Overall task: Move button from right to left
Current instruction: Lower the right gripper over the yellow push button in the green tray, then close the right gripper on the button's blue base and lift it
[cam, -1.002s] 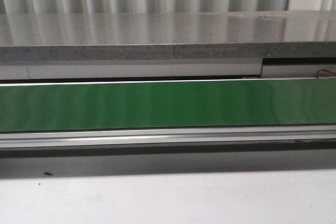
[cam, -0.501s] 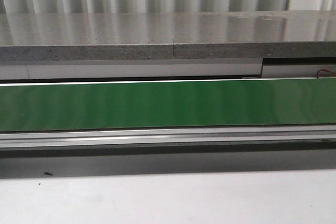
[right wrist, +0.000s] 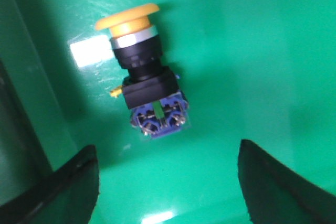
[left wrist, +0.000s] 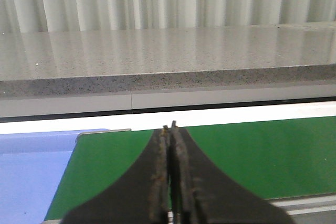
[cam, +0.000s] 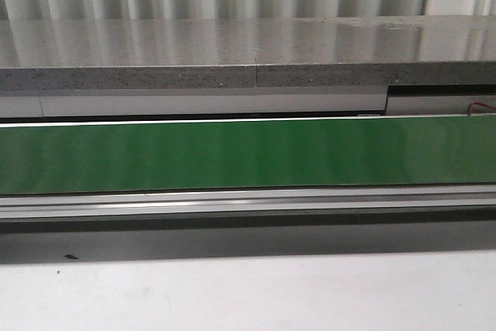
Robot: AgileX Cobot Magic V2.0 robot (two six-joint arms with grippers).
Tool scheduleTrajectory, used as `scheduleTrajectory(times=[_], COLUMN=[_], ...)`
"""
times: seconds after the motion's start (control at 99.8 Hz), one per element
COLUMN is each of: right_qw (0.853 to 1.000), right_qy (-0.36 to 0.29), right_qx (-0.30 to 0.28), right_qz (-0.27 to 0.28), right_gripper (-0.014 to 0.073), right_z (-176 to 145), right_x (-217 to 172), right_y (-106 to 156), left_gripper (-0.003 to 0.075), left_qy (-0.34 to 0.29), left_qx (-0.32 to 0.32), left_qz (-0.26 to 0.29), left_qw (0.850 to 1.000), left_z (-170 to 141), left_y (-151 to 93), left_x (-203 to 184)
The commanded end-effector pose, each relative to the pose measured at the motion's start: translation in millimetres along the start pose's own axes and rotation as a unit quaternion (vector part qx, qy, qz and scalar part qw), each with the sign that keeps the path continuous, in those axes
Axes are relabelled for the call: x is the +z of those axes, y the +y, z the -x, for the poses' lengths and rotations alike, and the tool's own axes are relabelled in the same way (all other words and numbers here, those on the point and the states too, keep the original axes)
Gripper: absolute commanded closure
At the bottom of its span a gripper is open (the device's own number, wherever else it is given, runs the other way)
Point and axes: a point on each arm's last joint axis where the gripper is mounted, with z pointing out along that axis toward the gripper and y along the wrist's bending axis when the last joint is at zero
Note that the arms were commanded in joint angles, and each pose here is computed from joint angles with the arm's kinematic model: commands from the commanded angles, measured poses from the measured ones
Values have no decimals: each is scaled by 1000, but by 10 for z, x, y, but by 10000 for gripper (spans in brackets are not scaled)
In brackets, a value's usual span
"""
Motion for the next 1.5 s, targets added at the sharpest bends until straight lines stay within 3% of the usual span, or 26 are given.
scheduleTrajectory(times=[0.0, 0.26, 0.481, 0.601, 0.851, 1.192, 1.352, 1.492], right_qw=[1000, 999, 1000, 999, 1000, 997, 993, 992], right_qy=[-19, 15, 7, -14, 21, -70, -91, -69], right_qx=[-23, -29, -29, -29, -22, 4, -4, -24], right_qz=[-10, -5, -6, -8, 4, 33, 73, 103], right_gripper=[44, 105, 370, 452, 454, 454, 454, 454], right_z=[105, 166, 216, 257, 225, 131, 69, -13], right_x=[-86, 259, 279, 276, 126, -669, -854, -777], right_y=[-49, -45, -47, -50, -27, 75, 311, 566], left_gripper=[741, 741, 741, 741, 741, 741, 741, 741], left_qy=[-32, -32, -32, -32, -32, -32, -32, -32], left_qx=[-3, -3, -3, -3, -3, -3, -3, -3], left_qz=[-6, -6, -6, -6, -6, -6, -6, -6], left_qw=[999, 999, 999, 999, 999, 999, 999, 999], left_z=[-42, -42, -42, -42, -42, -42, -42, -42], left_y=[-10, -10, -10, -10, -10, -10, -10, -10], left_x=[0, 0, 0, 0, 0, 0, 0, 0])
